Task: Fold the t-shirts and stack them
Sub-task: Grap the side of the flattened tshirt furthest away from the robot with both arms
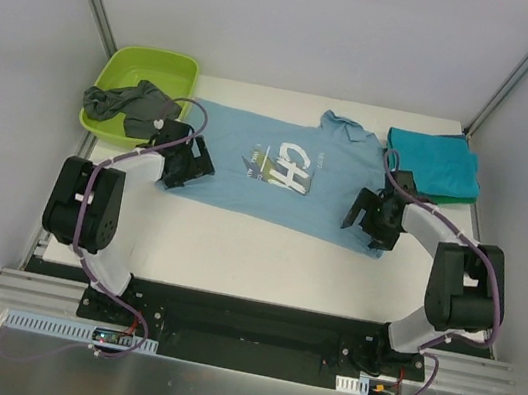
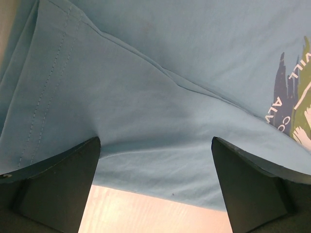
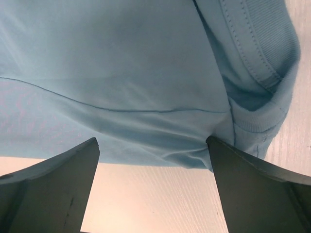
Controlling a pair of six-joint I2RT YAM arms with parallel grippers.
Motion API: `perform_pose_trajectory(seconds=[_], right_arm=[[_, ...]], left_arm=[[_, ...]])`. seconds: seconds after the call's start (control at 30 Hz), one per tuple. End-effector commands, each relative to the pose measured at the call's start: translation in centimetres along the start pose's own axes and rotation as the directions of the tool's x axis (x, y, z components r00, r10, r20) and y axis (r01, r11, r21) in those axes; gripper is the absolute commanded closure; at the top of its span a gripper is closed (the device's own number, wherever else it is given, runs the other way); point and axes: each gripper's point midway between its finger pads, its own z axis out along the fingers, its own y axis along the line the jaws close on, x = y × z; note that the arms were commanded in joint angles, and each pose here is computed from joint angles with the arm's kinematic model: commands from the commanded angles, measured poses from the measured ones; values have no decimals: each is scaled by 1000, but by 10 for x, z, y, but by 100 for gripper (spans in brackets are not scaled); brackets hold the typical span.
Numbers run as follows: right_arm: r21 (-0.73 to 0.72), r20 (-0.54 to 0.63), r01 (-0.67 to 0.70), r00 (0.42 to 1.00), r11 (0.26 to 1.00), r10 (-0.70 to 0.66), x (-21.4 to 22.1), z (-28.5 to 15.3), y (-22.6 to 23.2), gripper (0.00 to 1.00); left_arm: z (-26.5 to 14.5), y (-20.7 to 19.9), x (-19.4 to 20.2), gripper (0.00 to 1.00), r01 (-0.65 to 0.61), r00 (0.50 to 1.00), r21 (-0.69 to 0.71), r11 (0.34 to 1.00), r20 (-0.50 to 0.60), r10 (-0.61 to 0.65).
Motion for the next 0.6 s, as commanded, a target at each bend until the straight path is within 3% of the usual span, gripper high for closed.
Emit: perform_pose_trajectory(seconds=[0.0, 0.13, 0.37, 0.57], right_arm=[[28, -56, -2, 998, 1000, 3, 36, -3, -18, 3], [44, -63, -20, 998, 999, 23, 71, -17, -37, 3], [4, -100, -42, 994, 999, 42, 130, -40, -55, 3], [-132, 28, 19, 999, 991, -16, 118, -64, -36, 4]], left_arm=[[-16, 45, 64, 1, 41, 987, -103, 994, -150, -57], [-49, 73, 91, 1, 87, 986, -162, 983, -126, -108], [-91, 92, 141, 1, 160, 979, -70, 985, -113, -167], [-110, 79, 130, 1, 166, 986, 46, 985, -25, -165]])
